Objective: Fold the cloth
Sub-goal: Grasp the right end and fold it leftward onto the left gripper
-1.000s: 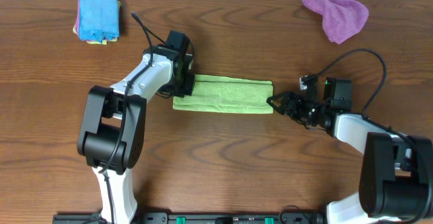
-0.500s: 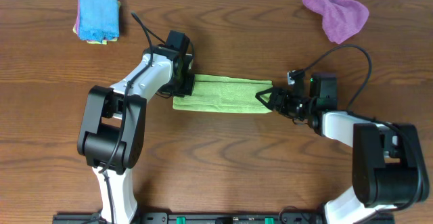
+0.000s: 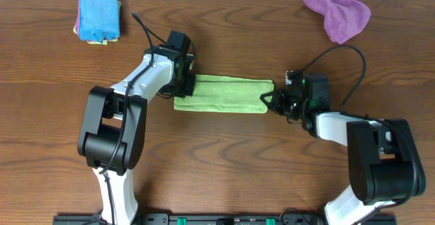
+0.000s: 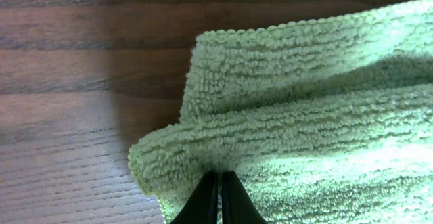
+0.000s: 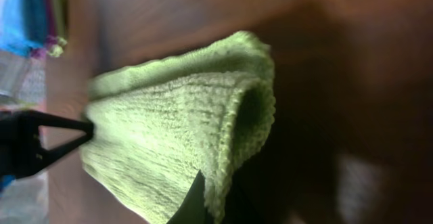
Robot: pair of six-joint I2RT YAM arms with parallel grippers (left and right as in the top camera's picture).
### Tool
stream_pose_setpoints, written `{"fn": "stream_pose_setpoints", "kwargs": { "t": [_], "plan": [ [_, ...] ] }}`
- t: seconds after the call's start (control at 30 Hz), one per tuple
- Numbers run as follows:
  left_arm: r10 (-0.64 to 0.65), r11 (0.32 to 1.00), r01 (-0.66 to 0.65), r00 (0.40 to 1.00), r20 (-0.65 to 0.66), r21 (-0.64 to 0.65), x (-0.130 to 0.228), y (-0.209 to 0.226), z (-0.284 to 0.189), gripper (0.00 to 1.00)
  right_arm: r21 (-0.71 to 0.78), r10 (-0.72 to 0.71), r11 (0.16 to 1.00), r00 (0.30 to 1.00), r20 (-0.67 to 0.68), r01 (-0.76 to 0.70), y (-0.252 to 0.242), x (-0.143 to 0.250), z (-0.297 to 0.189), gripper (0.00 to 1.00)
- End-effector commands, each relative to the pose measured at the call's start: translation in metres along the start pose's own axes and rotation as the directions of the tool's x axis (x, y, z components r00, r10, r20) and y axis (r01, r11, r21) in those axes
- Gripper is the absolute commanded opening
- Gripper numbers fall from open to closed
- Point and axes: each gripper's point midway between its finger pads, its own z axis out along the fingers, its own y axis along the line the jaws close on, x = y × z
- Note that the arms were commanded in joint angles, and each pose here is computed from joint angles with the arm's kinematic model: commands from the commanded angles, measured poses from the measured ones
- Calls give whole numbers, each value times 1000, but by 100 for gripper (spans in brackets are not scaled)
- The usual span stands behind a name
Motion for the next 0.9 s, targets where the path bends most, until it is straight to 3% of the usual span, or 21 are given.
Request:
{"fn": "stream_pose_setpoints", "kwargs": {
  "t": [0.0,0.23,0.57,0.87],
  "plan": [
    [-54,998,52,996,-73,-39,20,8,22,6,-42,12,999,1000,4,-12,15,-5,1,1],
    [-92,996,92,991,-93,-6,24,2,22,6,-67,-81,994,995,53,85,59,-25,-8,2],
    [-106,993,110,989,-107,30,26,-5,22,6,274,-262,926,964,-34,261,86,-27,-1,1],
    [-105,992,112,988,-113,64,26,-11,21,6,301,-434,852,900,-52,428,127,-30,3,2]
  ]
}}
